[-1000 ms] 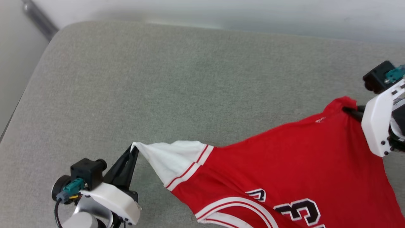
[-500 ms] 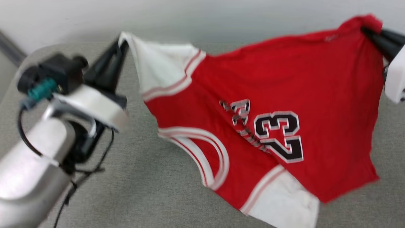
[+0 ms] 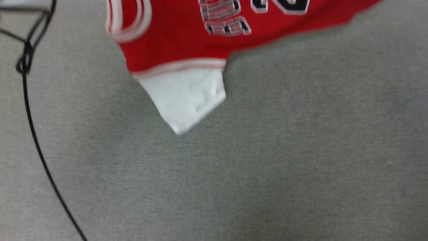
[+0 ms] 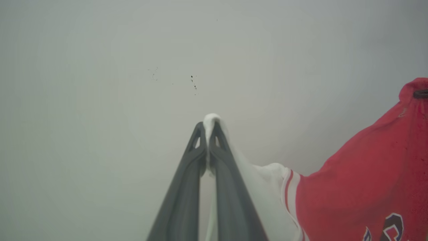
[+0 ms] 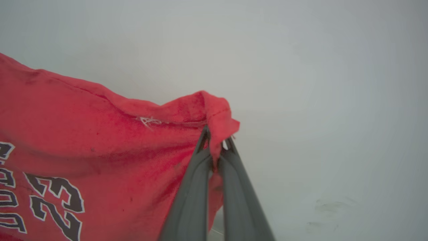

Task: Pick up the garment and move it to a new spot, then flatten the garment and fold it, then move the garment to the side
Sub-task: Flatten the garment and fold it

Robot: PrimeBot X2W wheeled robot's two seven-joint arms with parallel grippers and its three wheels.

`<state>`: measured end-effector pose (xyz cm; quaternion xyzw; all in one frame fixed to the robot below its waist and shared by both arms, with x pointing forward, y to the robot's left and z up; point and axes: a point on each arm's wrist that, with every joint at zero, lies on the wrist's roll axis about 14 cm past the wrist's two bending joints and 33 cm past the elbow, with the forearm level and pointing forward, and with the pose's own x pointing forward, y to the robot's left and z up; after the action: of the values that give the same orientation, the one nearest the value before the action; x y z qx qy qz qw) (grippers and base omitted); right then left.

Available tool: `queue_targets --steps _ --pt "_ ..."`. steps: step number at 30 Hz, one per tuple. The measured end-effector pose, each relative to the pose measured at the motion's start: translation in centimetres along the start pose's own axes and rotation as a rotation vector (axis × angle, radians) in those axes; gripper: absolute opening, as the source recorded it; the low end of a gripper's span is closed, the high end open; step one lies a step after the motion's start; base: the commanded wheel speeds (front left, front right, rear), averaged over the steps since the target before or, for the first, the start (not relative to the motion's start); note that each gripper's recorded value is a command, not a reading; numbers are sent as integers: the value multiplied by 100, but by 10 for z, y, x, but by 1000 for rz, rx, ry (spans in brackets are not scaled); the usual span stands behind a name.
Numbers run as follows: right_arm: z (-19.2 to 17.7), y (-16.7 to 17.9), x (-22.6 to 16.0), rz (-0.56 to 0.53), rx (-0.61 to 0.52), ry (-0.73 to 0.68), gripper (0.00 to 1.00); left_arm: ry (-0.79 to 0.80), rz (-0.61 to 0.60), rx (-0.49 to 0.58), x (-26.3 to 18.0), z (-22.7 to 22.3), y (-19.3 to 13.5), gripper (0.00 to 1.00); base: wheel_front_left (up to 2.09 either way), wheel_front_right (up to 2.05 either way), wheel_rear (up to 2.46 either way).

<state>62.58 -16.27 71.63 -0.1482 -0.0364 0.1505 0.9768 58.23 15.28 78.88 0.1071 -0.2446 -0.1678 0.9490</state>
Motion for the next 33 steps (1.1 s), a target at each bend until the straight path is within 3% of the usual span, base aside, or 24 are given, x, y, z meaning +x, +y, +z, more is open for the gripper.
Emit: queue_targets --steps 9,16,25,33 --pt "28 -23 56 -80 -31 -75 0 -77 9 60 69 14 20 0 0 0 0" --pt "17 -22 85 -89 -21 -76 0 -49 43 75 86 -9 39 0 0 0 0" --pt "-46 3 109 -34 -13 28 0 57 52 28 81 -77 42 0 0 0 0" --pt "-115 45 98 51 56 135 0 176 34 -68 46 -146 19 0 0 0 0"
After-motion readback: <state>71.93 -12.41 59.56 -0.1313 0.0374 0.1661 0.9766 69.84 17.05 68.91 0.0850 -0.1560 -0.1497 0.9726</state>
